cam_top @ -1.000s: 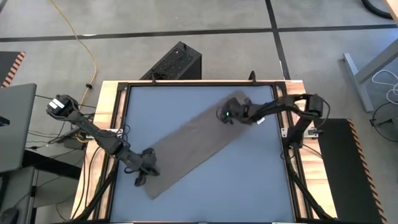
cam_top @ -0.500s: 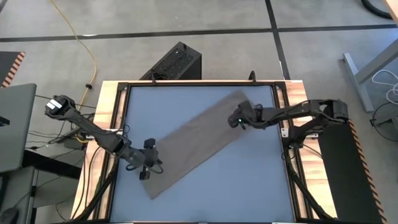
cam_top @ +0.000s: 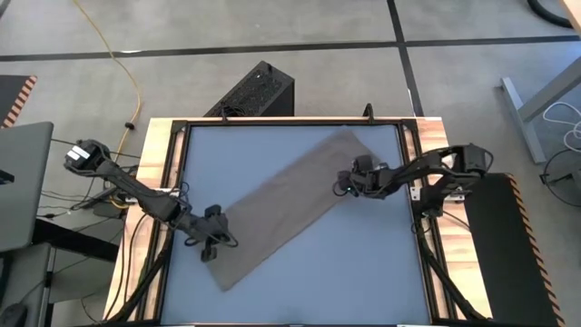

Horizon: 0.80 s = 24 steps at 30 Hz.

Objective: Roll towel
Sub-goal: Roll the gray towel

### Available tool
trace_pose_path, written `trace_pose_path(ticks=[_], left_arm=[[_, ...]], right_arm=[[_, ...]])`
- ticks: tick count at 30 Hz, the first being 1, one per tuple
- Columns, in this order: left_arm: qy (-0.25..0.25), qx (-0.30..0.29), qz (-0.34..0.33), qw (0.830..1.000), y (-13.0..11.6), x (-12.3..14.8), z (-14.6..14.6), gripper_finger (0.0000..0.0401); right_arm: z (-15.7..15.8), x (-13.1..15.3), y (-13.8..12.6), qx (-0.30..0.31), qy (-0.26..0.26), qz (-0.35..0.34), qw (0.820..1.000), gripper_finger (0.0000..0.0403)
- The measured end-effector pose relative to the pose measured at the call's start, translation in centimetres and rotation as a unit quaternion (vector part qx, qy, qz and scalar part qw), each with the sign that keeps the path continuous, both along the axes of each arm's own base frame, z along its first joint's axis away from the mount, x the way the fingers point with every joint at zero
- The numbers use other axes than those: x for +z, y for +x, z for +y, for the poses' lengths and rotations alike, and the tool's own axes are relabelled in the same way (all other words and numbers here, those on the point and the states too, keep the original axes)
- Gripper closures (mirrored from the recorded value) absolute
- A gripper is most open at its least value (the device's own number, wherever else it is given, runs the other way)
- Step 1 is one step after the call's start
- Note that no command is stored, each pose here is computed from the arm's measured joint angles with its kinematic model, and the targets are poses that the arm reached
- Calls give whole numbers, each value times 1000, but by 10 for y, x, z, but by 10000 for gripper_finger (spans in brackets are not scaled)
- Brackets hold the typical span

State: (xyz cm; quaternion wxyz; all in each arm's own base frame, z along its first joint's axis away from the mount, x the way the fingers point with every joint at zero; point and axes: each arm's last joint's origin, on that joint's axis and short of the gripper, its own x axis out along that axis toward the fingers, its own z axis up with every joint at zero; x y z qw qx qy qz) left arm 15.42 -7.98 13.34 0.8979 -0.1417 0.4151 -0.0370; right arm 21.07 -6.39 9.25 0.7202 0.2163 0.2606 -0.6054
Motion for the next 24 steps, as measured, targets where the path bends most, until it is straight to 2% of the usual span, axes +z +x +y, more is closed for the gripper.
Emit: trace_pose_path(ticks=[7,13,18,24], left_arm=[[-42,-23,-12,999,-3,1,-18,401],[-56,-43,-13,997,0,-10,-37,401],[-29,-94,-58,993,15,-2,-50,401],[46,-145,-99,983,28,24,-55,401]], right_arm=[[-6,-13,3,-3,-2,20,1000,376],[-8,-1,5,45,-18,42,998,376],[-8,24,12,101,-24,23,994,376],[-3,66,21,166,-66,-8,984,376]])
